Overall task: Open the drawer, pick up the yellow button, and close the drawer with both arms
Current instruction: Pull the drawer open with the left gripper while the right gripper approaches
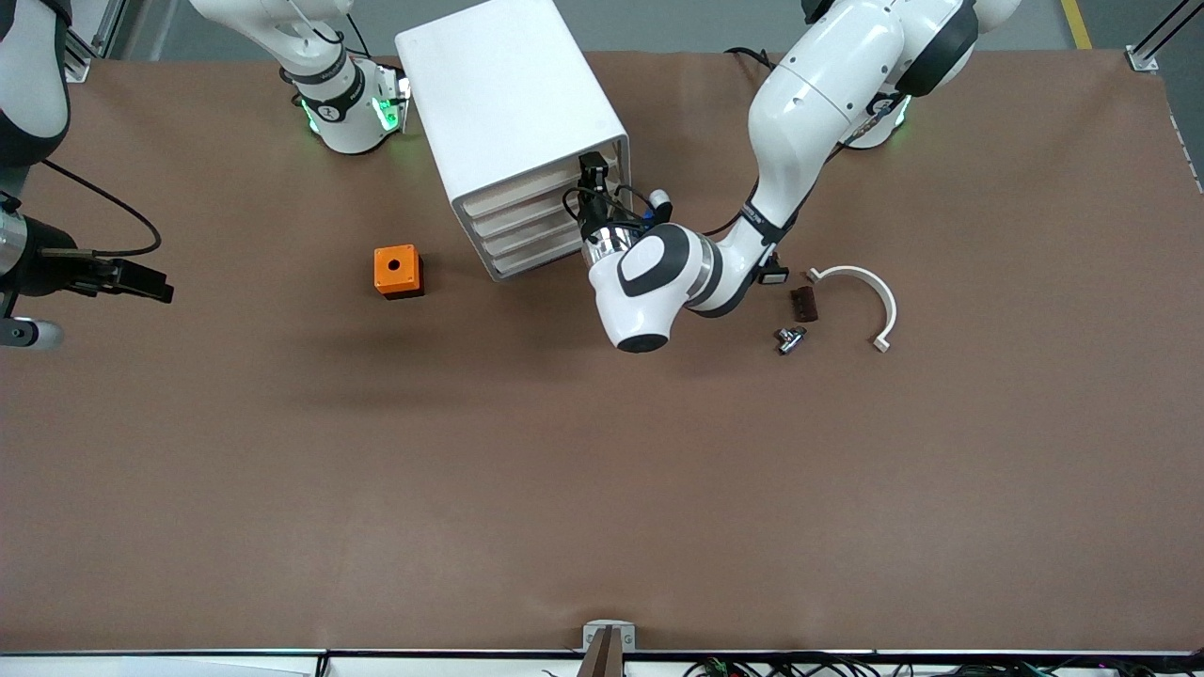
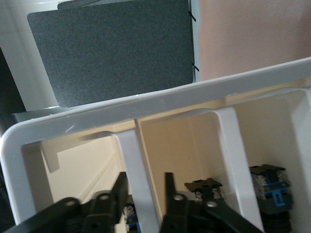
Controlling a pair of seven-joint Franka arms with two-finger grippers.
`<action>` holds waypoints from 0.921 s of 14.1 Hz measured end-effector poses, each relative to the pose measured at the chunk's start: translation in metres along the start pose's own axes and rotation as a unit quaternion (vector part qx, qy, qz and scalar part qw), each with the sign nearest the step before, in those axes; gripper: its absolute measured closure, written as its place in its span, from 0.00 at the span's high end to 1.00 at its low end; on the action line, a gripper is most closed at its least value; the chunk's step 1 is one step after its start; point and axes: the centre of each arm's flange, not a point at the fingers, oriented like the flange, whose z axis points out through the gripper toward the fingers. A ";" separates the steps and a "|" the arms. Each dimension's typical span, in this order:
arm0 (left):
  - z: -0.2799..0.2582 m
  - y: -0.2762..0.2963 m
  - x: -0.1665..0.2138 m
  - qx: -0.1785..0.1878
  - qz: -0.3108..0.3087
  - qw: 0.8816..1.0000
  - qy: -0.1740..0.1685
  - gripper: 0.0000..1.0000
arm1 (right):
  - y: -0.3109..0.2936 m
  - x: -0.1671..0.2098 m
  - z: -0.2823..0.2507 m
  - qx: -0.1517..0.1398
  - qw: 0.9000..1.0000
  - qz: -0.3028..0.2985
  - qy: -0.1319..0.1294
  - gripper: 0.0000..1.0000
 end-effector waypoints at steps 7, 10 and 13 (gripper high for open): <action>-0.005 0.001 0.002 -0.002 -0.020 1.000 -0.002 0.11 | -0.042 -0.003 0.000 0.004 0.995 0.096 -0.002 1.00; -0.006 0.001 0.003 -0.002 -0.034 0.999 -0.003 0.09 | -0.055 -0.005 0.000 0.013 0.994 0.111 -0.004 1.00; -0.014 0.002 0.008 -0.002 -0.036 0.999 -0.009 0.09 | -0.087 -0.011 0.000 0.017 0.985 0.170 -0.006 1.00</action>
